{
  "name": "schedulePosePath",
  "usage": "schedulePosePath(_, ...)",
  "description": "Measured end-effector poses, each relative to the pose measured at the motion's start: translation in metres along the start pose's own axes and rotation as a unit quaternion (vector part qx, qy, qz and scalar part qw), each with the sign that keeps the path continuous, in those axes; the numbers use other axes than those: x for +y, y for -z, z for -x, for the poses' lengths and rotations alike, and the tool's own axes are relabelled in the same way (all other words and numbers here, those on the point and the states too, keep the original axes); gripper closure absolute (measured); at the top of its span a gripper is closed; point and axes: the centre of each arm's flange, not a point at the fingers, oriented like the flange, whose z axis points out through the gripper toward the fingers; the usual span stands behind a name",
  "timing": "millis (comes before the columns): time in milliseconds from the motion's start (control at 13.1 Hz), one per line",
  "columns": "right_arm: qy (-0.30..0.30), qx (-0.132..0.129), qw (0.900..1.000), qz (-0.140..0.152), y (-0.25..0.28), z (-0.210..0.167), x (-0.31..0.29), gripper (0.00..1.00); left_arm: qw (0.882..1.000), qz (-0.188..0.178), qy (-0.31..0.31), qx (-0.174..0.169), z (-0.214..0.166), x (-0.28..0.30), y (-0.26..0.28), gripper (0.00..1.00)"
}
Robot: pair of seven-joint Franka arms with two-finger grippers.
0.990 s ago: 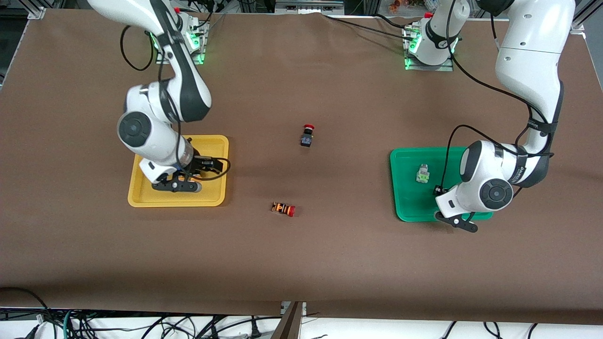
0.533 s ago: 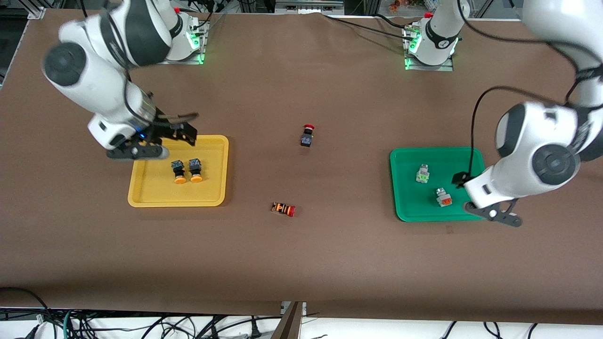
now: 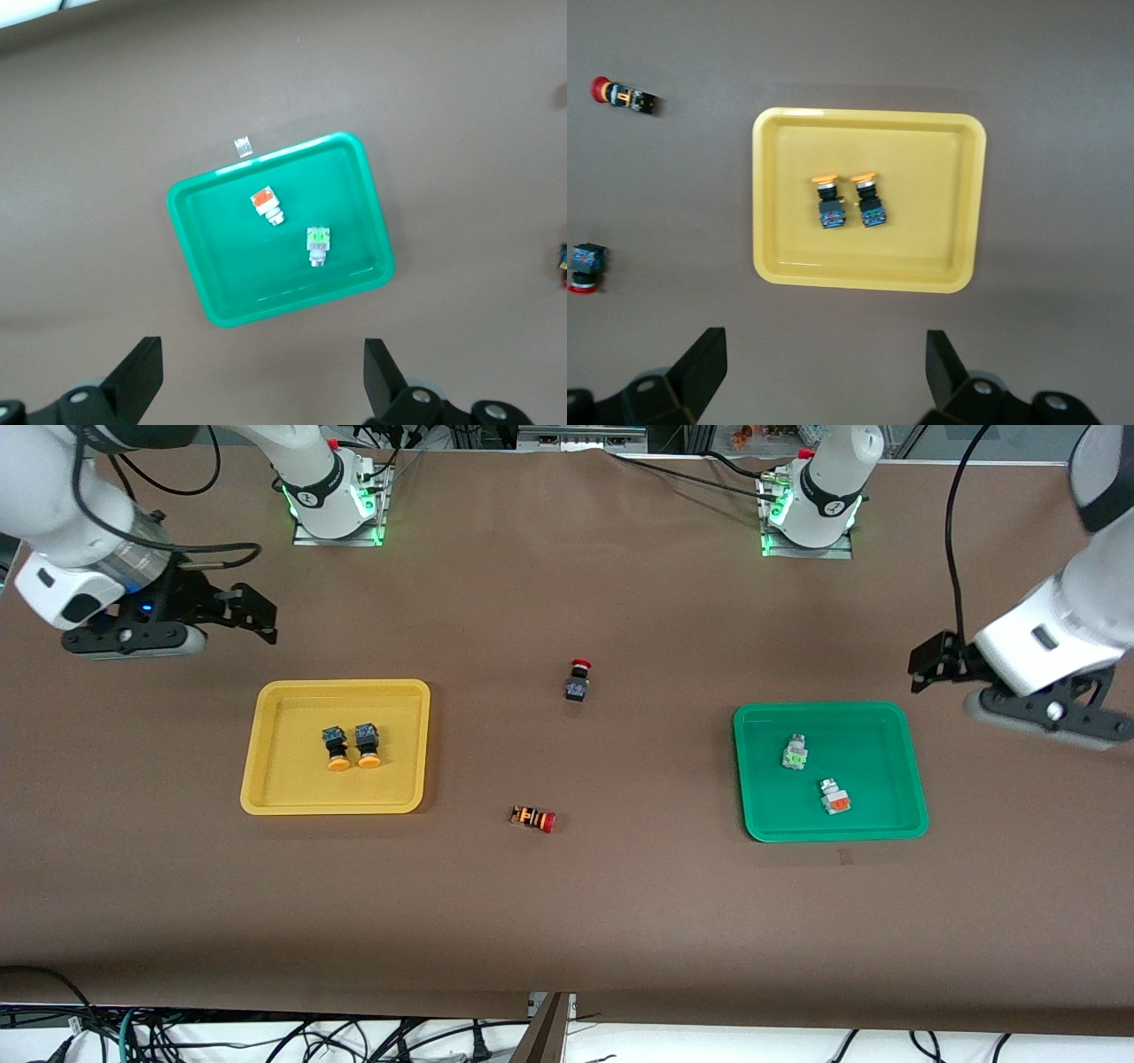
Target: Place green and yellow buttons in trays
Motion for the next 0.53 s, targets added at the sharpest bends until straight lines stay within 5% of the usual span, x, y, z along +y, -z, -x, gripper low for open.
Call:
schedulePosePath(305,0.005,0.005,1.0,0.006,0.002,0.0,0.0,0.0,1.0,-0.002,0.028,0.001,0.058,-0.01,-0.02,0.0)
schedulePosePath(533,0.009,0.024,1.0,0.004,0.019,-0.003,-0.005,0.0,0.999,-0.002,0.032,-0.003,0.062,-0.006,-0.022,0.0)
